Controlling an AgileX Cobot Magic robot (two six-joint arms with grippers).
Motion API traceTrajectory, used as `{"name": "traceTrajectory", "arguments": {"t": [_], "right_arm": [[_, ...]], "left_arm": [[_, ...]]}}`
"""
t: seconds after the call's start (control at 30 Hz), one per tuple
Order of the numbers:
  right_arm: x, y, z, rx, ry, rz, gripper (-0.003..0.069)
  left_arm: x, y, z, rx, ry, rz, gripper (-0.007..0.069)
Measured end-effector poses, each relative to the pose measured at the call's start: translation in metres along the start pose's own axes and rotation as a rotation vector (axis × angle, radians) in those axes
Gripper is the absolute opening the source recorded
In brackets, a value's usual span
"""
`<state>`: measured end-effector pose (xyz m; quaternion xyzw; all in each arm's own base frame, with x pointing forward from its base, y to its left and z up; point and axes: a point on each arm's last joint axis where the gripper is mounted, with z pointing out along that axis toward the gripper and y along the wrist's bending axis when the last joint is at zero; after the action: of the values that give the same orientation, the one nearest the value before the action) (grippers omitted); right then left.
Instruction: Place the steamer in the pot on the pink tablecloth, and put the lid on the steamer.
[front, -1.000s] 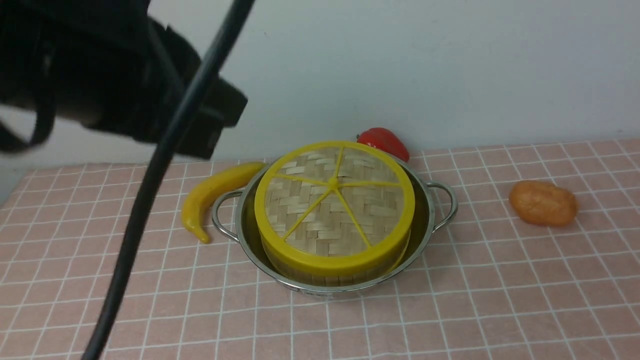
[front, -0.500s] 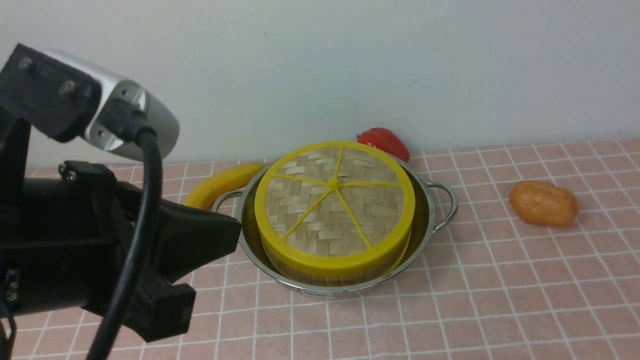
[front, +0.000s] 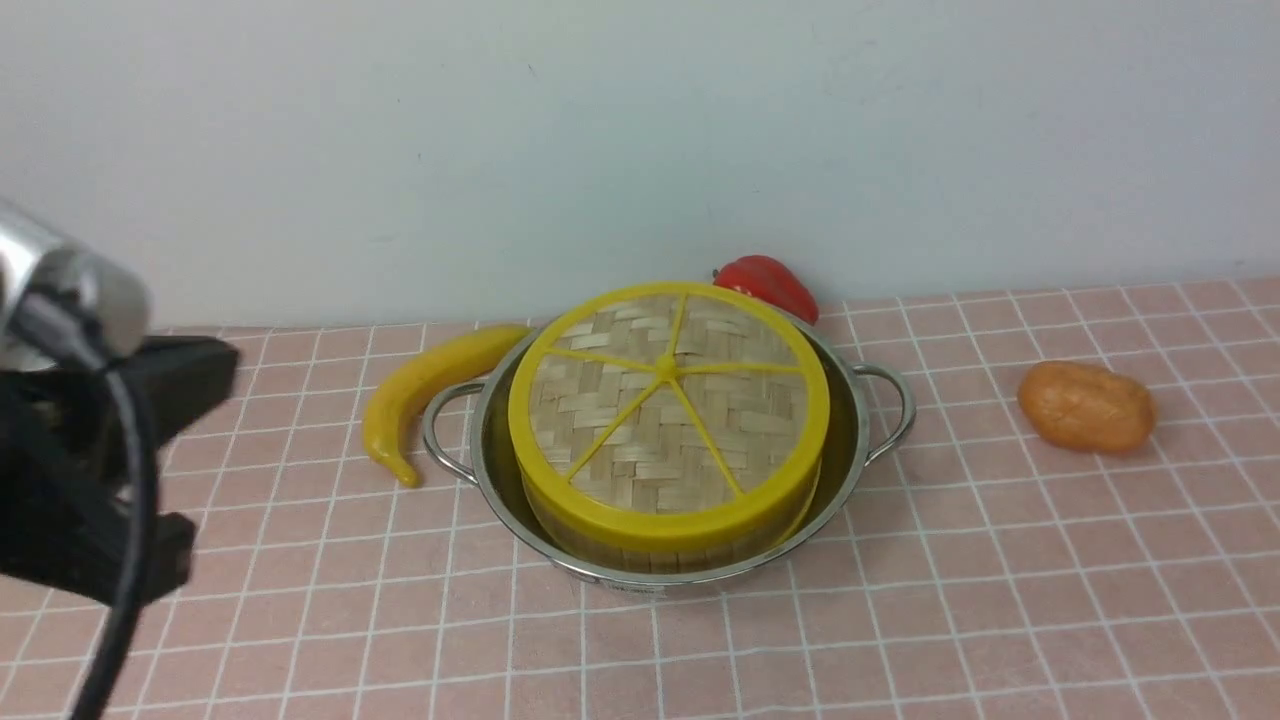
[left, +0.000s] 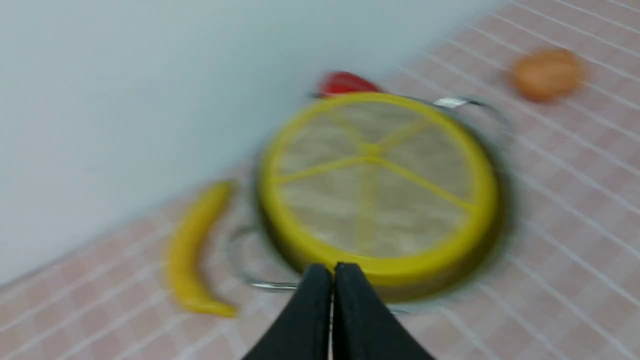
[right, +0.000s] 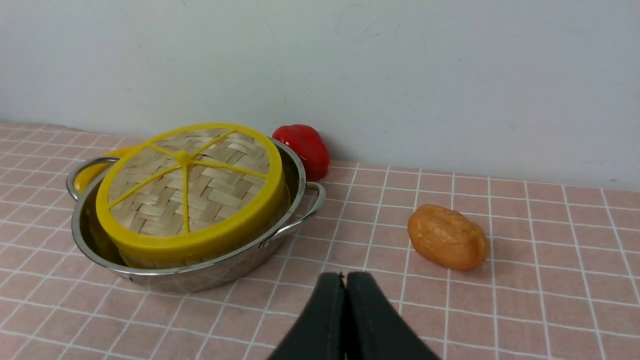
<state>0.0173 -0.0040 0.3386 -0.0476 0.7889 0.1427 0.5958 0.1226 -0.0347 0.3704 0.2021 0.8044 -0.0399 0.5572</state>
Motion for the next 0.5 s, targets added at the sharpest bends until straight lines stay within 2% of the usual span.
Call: {"name": "traceTrajectory", "arguments": {"t": [0.03, 0.07, 0.1, 0.17, 0.23, 0.3, 0.5], "right_arm": [[0.0, 0.0, 0.0, -0.001, 0.0, 0.001, 0.0025], [0.0, 0.0, 0.0, -0.001, 0.0, 0.001, 0.0025], [0.0, 0.0, 0.0, -0.001, 0.0, 0.001, 0.0029], [0.0, 0.0, 0.0, -0.003, 0.001, 0.003, 0.0034], [0.0, 0.0, 0.0, -0.004, 0.001, 0.003, 0.0038], [0.0, 0.0, 0.0, -0.004, 0.001, 0.003, 0.0045], [0.0, 0.0, 0.0, -0.004, 0.001, 0.003, 0.0061]], "left_arm": [[0.013, 0.004, -0.006, -0.068, -0.028, -0.021, 0.0003], [0.015, 0.005, -0.005, -0.079, -0.024, -0.026, 0.0004], [0.034, 0.008, -0.013, -0.175, -0.066, -0.053, 0.0011], [0.061, 0.007, -0.023, -0.278, -0.109, -0.073, 0.0016], [0.079, 0.003, -0.025, -0.31, -0.115, -0.08, 0.002], [0.119, -0.006, -0.023, -0.361, -0.111, -0.077, 0.0022], [0.177, -0.018, -0.011, -0.391, -0.123, -0.054, 0.0033]]}}
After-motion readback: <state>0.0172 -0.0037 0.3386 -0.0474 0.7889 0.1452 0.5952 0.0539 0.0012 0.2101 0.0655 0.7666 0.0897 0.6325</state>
